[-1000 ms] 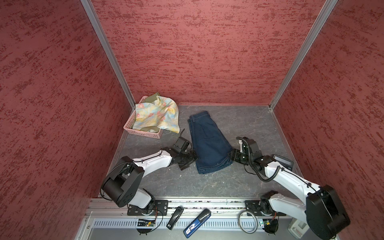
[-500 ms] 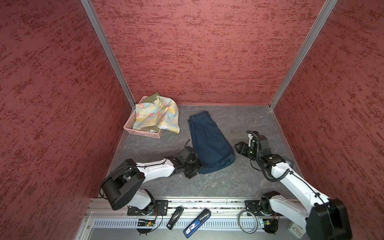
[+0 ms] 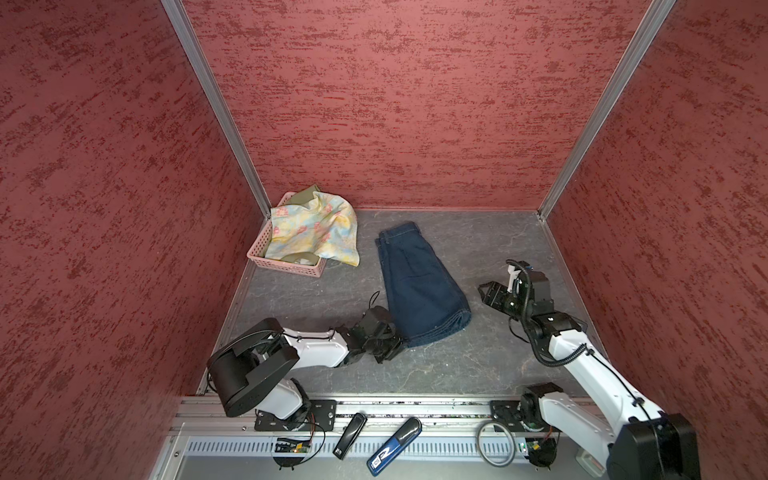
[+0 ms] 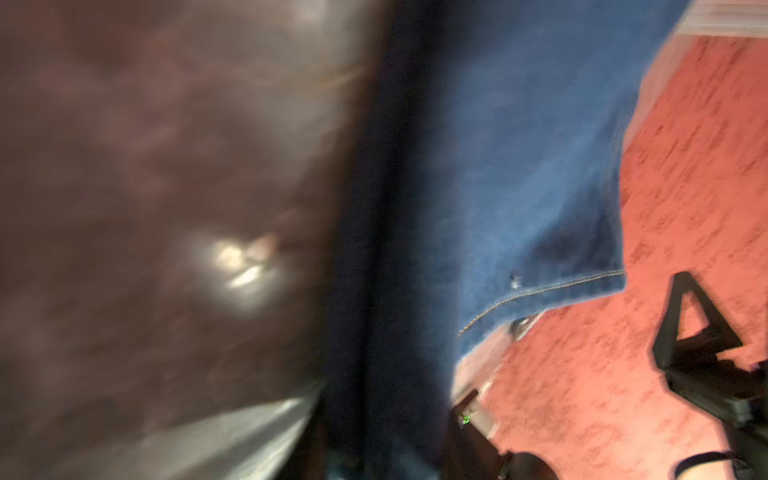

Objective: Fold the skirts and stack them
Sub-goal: 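Move the right gripper to the skirt's near hem beside the left gripper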

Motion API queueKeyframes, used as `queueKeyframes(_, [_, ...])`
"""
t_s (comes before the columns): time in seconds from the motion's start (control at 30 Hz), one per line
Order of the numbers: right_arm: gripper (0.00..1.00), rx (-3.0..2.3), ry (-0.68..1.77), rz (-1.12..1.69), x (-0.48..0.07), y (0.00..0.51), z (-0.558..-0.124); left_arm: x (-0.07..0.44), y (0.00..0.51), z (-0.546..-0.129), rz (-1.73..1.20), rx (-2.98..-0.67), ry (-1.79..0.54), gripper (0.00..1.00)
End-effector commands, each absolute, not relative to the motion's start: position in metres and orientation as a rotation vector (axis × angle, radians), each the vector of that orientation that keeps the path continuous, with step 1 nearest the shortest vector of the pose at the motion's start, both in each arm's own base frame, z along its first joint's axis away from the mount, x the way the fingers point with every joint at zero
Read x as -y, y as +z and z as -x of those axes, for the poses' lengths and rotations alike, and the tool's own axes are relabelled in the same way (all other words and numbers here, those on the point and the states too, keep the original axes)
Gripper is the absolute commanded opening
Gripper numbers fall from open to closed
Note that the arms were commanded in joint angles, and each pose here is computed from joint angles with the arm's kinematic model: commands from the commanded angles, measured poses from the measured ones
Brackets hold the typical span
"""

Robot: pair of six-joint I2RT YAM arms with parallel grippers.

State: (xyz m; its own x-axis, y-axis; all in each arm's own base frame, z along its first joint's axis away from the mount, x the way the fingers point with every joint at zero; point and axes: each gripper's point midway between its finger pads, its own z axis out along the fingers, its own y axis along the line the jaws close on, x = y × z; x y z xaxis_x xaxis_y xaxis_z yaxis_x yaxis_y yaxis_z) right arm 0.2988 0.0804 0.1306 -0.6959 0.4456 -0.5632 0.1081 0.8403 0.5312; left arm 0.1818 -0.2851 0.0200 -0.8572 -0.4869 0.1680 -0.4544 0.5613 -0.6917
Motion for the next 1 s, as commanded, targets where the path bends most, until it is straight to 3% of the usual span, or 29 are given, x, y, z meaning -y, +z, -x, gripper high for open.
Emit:
queueKeyframes(0.0, [0.72, -2.337, 0.653, -0.355, -0.088, 0.12, -0.292, 0.247, -0.02, -0.161, 0.921, -2.831, -0.934, 0.2])
queueKeyframes(0.13, [0.76, -2.424, 0.706, -0.32, -0.096, 0.105, -0.273, 0.237, -0.016, -0.17, 0.886, -2.804, -0.919, 0.0])
queueKeyframes(0.33, [0.77, -2.478, 0.86, -0.366, -0.112, 0.091, -0.254, 0.22, -0.001, -0.194, 0.783, -2.778, -0.873, 0.0])
queueKeyframes(0.57, [0.78, -2.489, 0.976, -0.346, -0.131, 0.1, -0.261, 0.217, 0.008, -0.208, 0.653, -2.78, -0.843, 0.0])
queueKeyframes(0.87, [0.76, -2.517, 0.739, -0.174, -0.154, 0.122, -0.294, 0.221, 0.009, -0.211, 0.6, -2.783, -0.83, 0.0])
queueKeyframes(0.97, [0.68, -2.497, 0.758, -0.128, -0.169, 0.134, -0.305, 0.221, 0.009, -0.211, 0.583, -2.789, -0.818, 0.0])
